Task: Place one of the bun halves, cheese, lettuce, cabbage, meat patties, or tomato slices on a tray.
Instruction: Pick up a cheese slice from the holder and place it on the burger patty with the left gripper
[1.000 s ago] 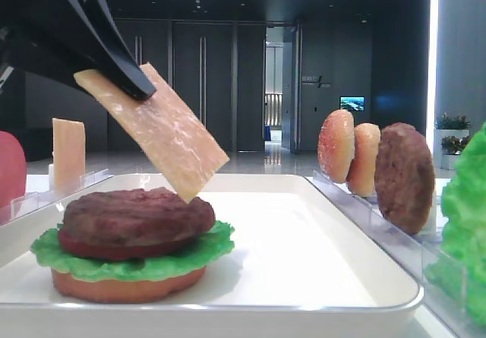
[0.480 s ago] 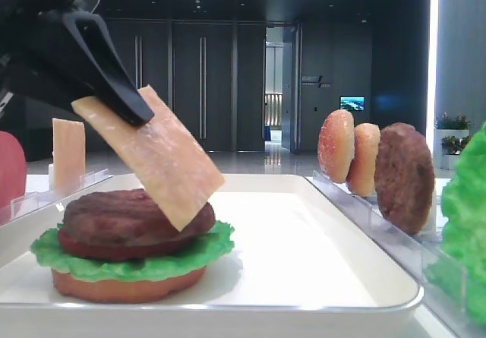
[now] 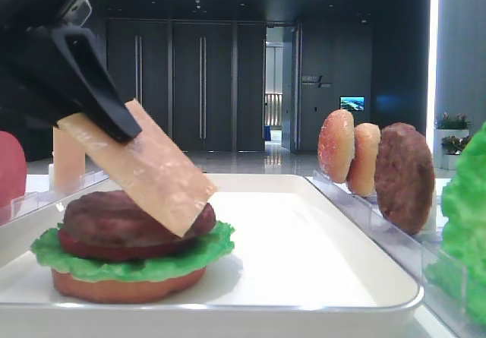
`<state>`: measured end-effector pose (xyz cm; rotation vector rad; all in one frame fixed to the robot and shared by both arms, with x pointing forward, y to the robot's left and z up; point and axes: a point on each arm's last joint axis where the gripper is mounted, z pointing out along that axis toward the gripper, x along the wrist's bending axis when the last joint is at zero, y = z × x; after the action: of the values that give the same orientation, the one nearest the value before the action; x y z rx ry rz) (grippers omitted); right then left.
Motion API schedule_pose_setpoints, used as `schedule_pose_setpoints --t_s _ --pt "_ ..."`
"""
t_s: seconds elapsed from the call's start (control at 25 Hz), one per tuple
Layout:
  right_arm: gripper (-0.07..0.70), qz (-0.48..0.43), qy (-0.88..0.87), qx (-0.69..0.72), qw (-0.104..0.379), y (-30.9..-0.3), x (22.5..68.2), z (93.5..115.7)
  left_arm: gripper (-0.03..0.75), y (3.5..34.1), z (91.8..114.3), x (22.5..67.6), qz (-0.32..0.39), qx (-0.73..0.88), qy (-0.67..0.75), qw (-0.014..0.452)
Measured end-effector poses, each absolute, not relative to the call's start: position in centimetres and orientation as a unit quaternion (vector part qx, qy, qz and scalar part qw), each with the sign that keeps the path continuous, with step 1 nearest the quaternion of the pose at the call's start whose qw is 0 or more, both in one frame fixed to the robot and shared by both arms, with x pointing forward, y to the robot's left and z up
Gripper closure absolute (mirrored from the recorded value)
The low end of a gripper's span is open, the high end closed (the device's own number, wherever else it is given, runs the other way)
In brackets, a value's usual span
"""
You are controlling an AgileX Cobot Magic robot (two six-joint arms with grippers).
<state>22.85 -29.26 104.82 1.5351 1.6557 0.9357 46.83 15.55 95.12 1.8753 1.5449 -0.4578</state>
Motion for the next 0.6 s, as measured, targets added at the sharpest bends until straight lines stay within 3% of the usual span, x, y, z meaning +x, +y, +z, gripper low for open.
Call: schedule_pose_setpoints --t_s 0.48,0.6 --pt "0.141 0.36 0.637 0.59 0.342 -29.26 22.85 104.82 0.68 16.05 94.27 46.52 -0.16 0.709 0.61 0.317" --pt "0.141 0.36 0.637 0.59 0.342 -29.26 22.85 104.82 0.643 16.09 94.25 46.6 -0.156 0.707 0.612 0.318"
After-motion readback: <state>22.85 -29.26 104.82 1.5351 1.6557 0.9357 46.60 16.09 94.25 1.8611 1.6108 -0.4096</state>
